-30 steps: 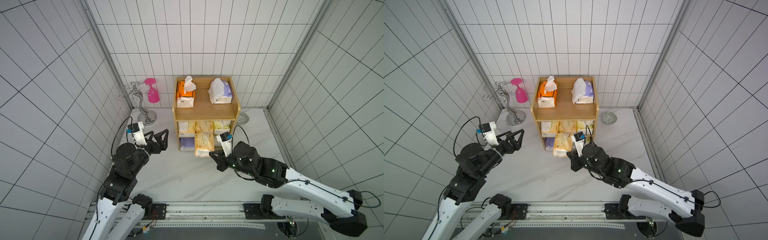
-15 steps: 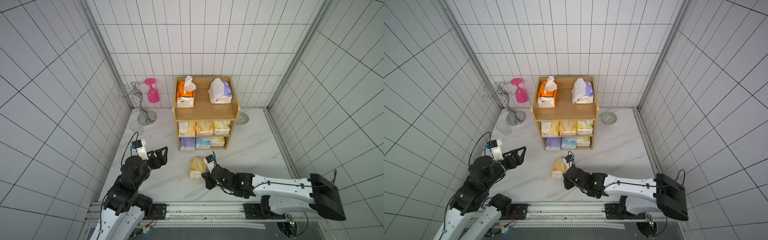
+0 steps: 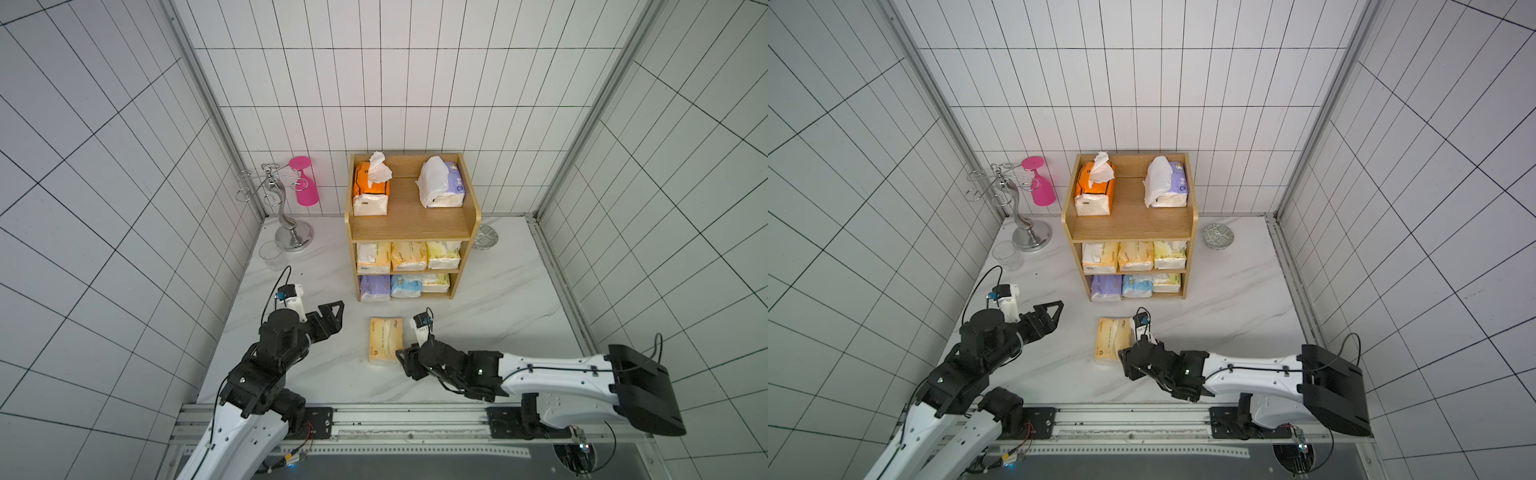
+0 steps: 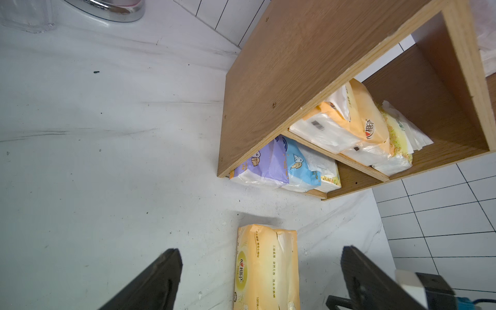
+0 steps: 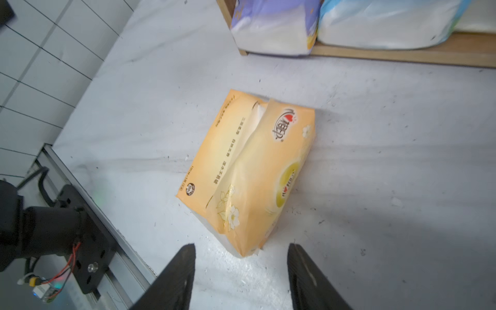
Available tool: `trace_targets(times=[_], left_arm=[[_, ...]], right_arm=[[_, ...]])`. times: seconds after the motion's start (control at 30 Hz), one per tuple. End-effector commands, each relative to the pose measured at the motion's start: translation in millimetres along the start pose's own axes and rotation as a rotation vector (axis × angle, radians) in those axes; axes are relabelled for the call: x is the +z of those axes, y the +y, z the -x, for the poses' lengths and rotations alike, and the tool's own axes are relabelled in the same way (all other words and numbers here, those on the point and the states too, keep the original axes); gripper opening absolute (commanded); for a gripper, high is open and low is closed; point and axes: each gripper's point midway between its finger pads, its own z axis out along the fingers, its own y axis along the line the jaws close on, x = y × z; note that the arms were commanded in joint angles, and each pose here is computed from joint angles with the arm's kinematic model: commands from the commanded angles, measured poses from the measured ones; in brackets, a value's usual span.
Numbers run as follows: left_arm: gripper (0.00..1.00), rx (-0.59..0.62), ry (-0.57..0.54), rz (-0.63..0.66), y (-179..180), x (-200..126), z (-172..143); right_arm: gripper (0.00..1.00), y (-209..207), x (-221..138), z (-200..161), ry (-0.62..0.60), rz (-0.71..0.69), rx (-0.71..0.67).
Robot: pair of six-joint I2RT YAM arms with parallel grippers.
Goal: Remove the tissue boxes from the shelf
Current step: Place the box of tissues at the center of the board.
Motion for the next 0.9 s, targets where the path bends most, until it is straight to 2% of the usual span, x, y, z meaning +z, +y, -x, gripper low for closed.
trace_targets(times=[0.0,0.17,0.33,0.53,0.67,0.87], left_arm=[[0.97,-0.012,-0.002,-0.002,1,10,-2],[0.97,-0.038,0.014,-0.011,1,29,-12],[0.97,0.013,-0.018,0.014,-1,29,-8],[0.97,0.058,-0.056,0.037,-3,25,5],[0.98,0.075,-0.101,0.067,1,22,14],[0.98,0.087,-0.161,0.066,-2,19,27]], right_arm=[[0.58,-32,-10,5,-0.001,-0.022,0.096],[0.48,-41,0,12,0.058,0.112,0.220],[0.43,-35,16,12,0.101,0.119,0.200],[0.36,-15,53,6,0.162,0.180,0.225],[0.36,9,77,1,0.191,0.242,0.231],[0.33,28,101,-15,0.258,0.235,0.187]])
